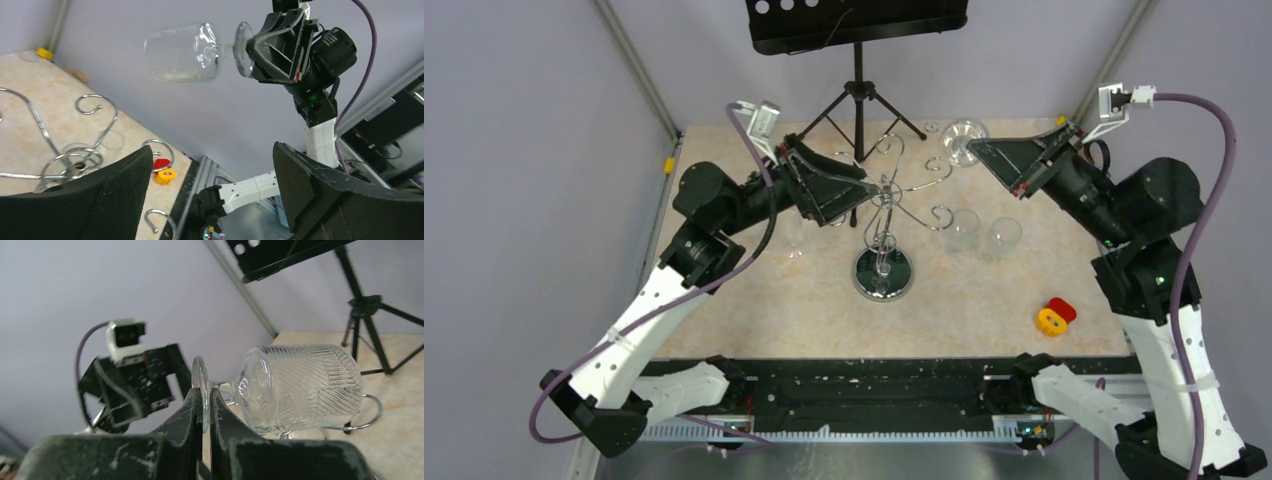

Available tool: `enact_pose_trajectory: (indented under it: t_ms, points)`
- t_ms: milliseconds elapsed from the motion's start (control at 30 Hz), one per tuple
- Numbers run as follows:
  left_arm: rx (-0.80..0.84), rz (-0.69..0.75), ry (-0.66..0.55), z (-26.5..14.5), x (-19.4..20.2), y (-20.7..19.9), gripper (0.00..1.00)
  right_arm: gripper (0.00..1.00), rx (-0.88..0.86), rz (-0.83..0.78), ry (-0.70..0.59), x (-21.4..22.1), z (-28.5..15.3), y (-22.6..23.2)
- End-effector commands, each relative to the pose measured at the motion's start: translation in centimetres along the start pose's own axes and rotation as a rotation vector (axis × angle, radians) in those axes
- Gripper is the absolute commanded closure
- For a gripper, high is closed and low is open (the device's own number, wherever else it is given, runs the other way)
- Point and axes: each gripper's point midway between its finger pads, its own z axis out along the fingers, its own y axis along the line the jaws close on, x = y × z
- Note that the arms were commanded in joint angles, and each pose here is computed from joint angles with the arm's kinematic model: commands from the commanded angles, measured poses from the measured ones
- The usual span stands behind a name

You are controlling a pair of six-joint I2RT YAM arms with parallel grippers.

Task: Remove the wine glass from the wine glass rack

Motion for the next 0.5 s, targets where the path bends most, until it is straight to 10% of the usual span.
enact_pose_trajectory:
  t_ms: [0, 467]
  points:
    - [0.17, -0.047, -0.001, 2.0, -1.6, -4.1, 0.1, 1.0, -0.281, -0.063, 0.092, 0.4, -1.9, 6.2]
    - [0.249, -0.127, 0.043, 5.3, -1.0, -6.2, 0.4, 1.0, -0.403, -0.04, 0.214, 2.8, -0.6, 6.5]
